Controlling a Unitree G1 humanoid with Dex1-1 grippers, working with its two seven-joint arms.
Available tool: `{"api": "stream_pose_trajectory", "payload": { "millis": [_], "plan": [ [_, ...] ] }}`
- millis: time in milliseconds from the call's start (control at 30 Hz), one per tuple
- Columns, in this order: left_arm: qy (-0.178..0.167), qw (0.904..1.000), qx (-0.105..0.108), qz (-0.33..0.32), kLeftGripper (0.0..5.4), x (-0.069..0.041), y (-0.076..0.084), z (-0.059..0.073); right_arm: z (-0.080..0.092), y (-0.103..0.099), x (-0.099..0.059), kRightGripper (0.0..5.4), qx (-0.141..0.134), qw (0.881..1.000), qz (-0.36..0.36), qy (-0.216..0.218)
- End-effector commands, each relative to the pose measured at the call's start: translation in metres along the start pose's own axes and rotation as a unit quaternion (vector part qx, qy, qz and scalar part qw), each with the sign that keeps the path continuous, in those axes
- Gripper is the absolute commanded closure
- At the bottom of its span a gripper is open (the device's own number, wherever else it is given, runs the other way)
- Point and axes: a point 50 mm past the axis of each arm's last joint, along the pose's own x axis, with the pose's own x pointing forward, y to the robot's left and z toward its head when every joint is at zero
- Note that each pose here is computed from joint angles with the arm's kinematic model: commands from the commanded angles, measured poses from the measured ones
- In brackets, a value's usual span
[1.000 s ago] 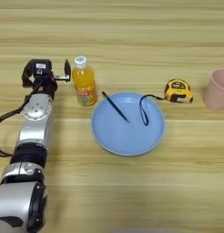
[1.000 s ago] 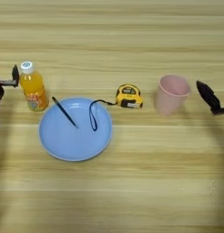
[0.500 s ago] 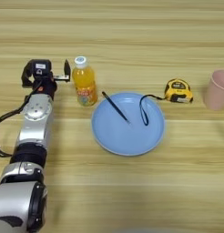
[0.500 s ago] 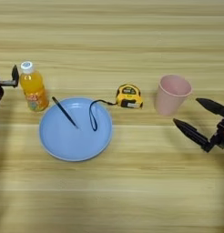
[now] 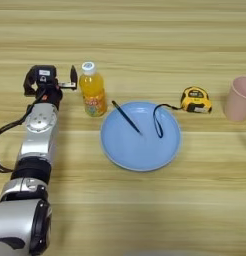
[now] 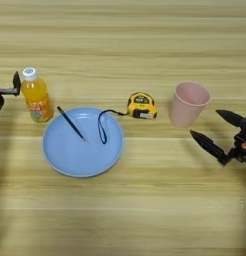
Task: Move the objects on the table
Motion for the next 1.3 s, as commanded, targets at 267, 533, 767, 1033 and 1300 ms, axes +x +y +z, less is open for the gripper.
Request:
{"api": "stream_pose_trajectory", "payload": {
  "millis": [267, 533, 767, 1033, 1300],
  "plan": [
    [-0.008, 1.0000, 0.004, 0.000, 0.00, 0.004, 0.001, 0.005, -0.001, 0.000, 0.029, 0.02, -0.005, 1.000, -0.023, -0.002],
    [-0.009, 1.0000, 0.005, 0.000, 0.00, 0.003, 0.001, 0.006, -0.002, -0.002, 0.035, 0.02, -0.004, 0.999, -0.038, -0.001],
    [-0.009, 1.0000, 0.004, 0.000, 0.00, 0.003, 0.001, 0.005, -0.003, -0.002, 0.039, 0.02, -0.003, 0.999, -0.039, -0.001],
    [-0.009, 1.0000, 0.004, 0.000, 0.00, 0.003, 0.001, 0.005, -0.006, -0.004, 0.047, 0.02, 0.002, 0.998, -0.063, 0.004],
    [-0.009, 0.9999, 0.004, -0.001, 0.00, 0.003, 0.000, 0.005, -0.005, -0.002, 0.061, 0.02, 0.004, 0.997, -0.076, 0.001]
  ]
}}
